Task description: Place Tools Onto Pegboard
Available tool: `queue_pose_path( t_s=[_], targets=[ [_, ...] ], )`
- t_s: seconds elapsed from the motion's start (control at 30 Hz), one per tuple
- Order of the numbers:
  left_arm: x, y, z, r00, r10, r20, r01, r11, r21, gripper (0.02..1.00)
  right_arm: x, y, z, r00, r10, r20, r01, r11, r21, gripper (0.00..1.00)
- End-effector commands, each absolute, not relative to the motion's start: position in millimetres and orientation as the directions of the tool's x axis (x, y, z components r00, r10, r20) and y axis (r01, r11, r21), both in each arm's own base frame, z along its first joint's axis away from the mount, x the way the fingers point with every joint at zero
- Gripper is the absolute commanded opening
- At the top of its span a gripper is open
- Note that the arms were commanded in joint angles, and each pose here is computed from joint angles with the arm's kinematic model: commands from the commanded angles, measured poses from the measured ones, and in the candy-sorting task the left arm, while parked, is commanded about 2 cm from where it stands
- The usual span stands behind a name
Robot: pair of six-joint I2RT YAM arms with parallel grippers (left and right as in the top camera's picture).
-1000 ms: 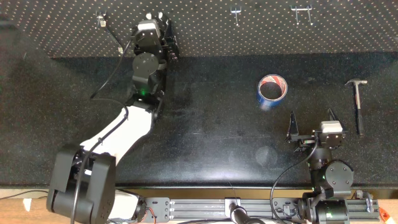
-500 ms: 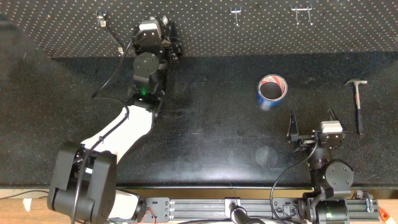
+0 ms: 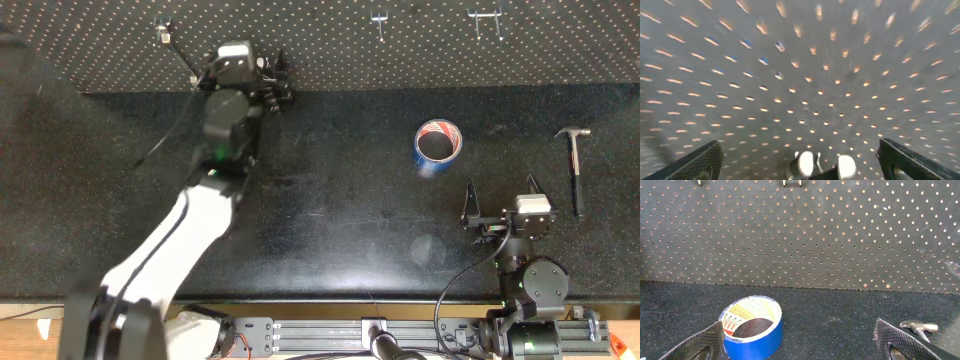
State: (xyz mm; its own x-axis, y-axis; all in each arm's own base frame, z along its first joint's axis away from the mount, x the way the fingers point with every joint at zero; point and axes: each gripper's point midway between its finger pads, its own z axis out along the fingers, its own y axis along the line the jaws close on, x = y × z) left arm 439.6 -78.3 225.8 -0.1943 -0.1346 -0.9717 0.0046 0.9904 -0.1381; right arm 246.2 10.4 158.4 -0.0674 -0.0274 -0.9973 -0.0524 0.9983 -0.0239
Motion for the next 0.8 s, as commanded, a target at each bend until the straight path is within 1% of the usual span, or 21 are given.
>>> queue_pose_path(
  t_s=[0.03, 0.13, 0.23, 0.47, 0.6, 0.7, 0.8],
  targets=[
    [375.4, -47.5, 212.2, -0.188, -0.149, -0.971, 0.012, 0.988, -0.154, 0.996, 245.7, 12.9, 157.4, -0.068, -0.039, -0.997, -0.066, 0.997, -0.034, 0.976],
    [341.9, -30.2, 197.2, -0.168, -0.158, -0.973, -0.014, 0.987, -0.158, 0.996, 245.7, 12.9, 157.4, -0.068, -0.039, -0.997, -0.066, 0.997, -0.034, 0.976],
    [315.6, -11.0, 191.0, -0.117, -0.17, -0.978, -0.053, 0.985, -0.165, 0.996, 245.7, 12.9, 157.4, -0.068, -0.039, -0.997, -0.066, 0.997, -0.034, 0.976],
    [273.6, 15.7, 177.3, 0.015, -0.183, -0.983, -0.109, 0.977, -0.184, 0.996, 245.7, 12.9, 157.4, -0.068, -0.039, -0.997, -0.066, 0.997, -0.034, 0.976],
    [265.3, 17.3, 167.3, -0.022, -0.182, -0.983, -0.12, 0.977, -0.178, 0.996, 245.7, 12.9, 157.4, -0.068, -0.039, -0.997, -0.066, 0.997, -0.034, 0.976],
    [258.9, 18.6, 150.9, -0.086, -0.18, -0.98, -0.138, 0.976, -0.167, 0.996, 245.7, 12.9, 157.4, -0.068, -0.039, -0.997, -0.066, 0.997, -0.034, 0.976],
    [253.6, 19.7, 144.0, -0.112, -0.17, -0.979, -0.146, 0.977, -0.153, 0.996, 245.7, 12.9, 157.4, -0.068, -0.039, -0.997, -0.066, 0.997, -0.034, 0.976]
  ],
)
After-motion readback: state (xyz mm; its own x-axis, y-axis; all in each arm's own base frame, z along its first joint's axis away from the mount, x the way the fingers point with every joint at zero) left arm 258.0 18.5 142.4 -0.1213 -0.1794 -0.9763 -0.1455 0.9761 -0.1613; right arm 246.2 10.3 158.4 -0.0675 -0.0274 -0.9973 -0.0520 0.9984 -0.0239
